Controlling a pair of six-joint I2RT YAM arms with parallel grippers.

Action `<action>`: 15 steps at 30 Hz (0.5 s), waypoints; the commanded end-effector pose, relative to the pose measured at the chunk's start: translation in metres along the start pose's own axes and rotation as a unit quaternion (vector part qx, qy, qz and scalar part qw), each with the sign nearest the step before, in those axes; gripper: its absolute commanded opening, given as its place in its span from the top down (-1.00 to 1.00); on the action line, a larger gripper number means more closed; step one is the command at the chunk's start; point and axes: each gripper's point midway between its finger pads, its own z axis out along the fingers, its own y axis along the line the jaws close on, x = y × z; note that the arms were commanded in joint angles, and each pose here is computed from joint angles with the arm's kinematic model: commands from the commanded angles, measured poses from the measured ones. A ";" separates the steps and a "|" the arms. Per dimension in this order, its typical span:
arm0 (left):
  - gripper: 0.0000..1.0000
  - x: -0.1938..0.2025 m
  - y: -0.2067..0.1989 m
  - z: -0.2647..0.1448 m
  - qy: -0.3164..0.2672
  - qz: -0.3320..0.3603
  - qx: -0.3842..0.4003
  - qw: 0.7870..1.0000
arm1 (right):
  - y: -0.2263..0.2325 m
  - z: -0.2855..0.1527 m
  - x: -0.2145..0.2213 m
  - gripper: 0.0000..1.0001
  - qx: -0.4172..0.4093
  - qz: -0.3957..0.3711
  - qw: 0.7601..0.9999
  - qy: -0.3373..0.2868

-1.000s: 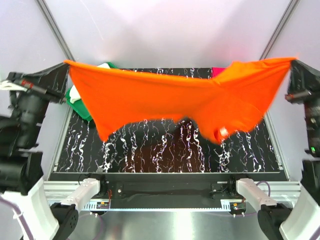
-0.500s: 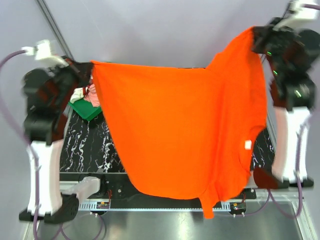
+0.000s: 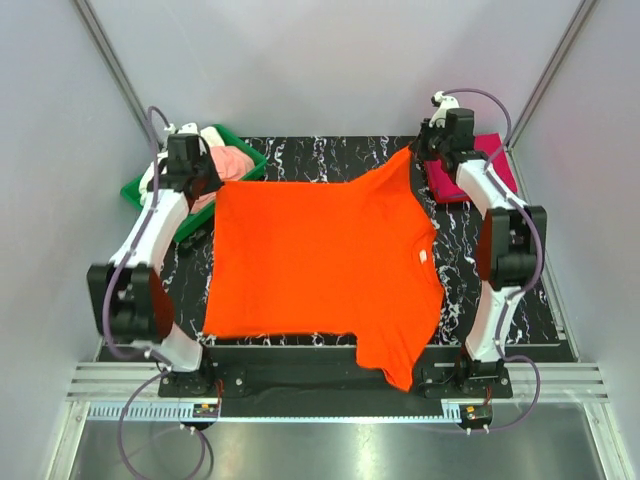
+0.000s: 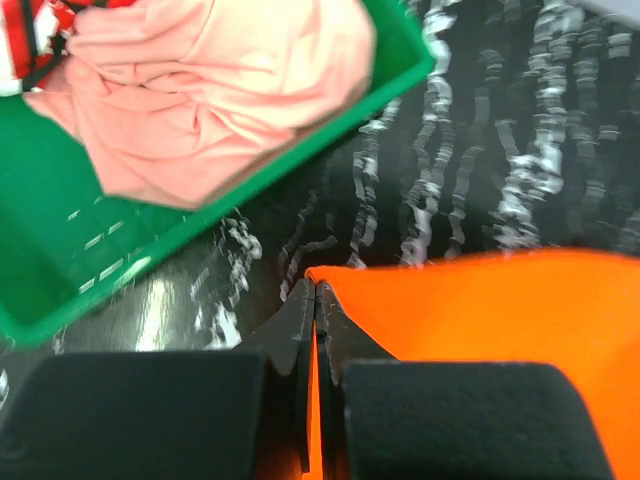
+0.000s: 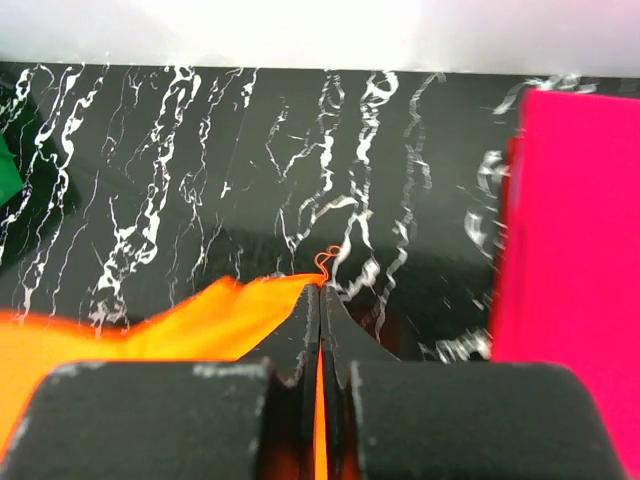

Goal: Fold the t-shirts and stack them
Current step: Flatten the tshirt out

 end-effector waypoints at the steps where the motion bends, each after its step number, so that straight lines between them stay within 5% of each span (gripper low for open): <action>1: 1.00 -0.020 0.009 0.044 -0.031 0.012 0.003 0.999 | 0.020 0.019 -0.067 1.00 -0.059 -0.014 0.991 -0.115; 8: 1.00 -0.012 0.062 0.101 -0.001 -0.045 -0.020 0.999 | 0.014 0.049 -0.066 1.00 -0.065 -0.014 0.991 -0.120; 15: 1.00 -0.023 0.069 0.123 -0.007 -0.068 0.014 0.998 | 0.005 0.057 -0.057 1.00 -0.042 0.001 0.994 -0.100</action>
